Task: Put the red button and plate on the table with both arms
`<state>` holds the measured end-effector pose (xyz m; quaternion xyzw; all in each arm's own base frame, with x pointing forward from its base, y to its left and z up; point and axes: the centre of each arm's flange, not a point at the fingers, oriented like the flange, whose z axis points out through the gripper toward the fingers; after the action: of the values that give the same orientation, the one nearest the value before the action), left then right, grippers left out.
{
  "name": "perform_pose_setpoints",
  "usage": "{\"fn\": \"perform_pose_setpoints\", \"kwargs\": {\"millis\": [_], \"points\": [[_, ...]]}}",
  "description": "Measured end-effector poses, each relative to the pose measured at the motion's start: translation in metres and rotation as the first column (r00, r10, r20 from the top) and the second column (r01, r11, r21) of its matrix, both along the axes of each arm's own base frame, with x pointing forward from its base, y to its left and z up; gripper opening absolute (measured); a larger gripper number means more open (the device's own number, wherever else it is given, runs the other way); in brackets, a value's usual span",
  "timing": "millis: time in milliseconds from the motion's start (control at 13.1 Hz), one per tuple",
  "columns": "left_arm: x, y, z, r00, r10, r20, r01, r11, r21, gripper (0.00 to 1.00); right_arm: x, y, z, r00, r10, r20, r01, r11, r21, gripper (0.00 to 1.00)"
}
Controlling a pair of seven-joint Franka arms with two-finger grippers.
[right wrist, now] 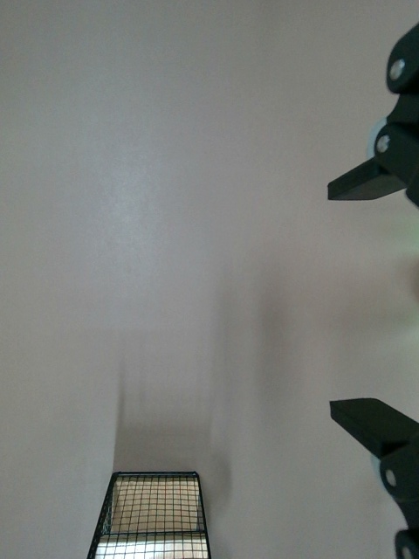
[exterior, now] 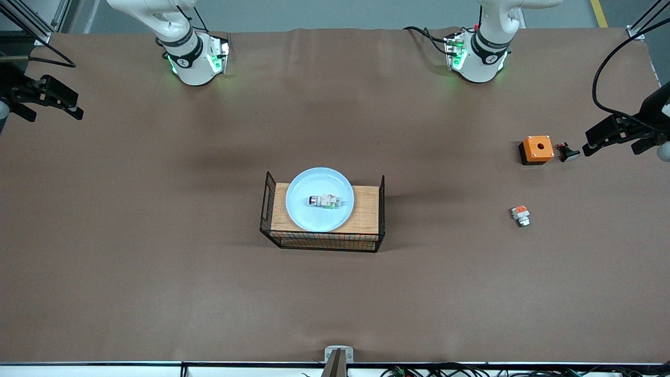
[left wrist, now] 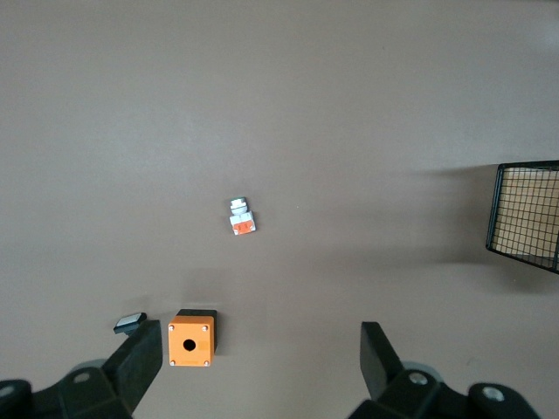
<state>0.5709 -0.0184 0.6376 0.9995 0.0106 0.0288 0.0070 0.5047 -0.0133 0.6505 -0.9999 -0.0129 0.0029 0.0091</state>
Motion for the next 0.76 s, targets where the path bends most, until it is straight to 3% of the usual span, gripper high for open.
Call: {"fn": "perform_pose_setpoints", "kwargs": {"millis": [534,763], "points": [[0.000,-0.003,0.000,1.000,0.002,-0.001,-0.002,1.000,-0.010,1.00,0.000,0.002,0.000,1.000,0.003,0.000,-0.003,1.000,0.000,1.00],[-0.006,-0.019,-0.002,0.998,0.016,-0.057,-0.024,0.990,-0.140,1.00,0.000,0.004,0.000,1.000,0.007,0.000,-0.007,1.000,-0.001,1.00]]}}
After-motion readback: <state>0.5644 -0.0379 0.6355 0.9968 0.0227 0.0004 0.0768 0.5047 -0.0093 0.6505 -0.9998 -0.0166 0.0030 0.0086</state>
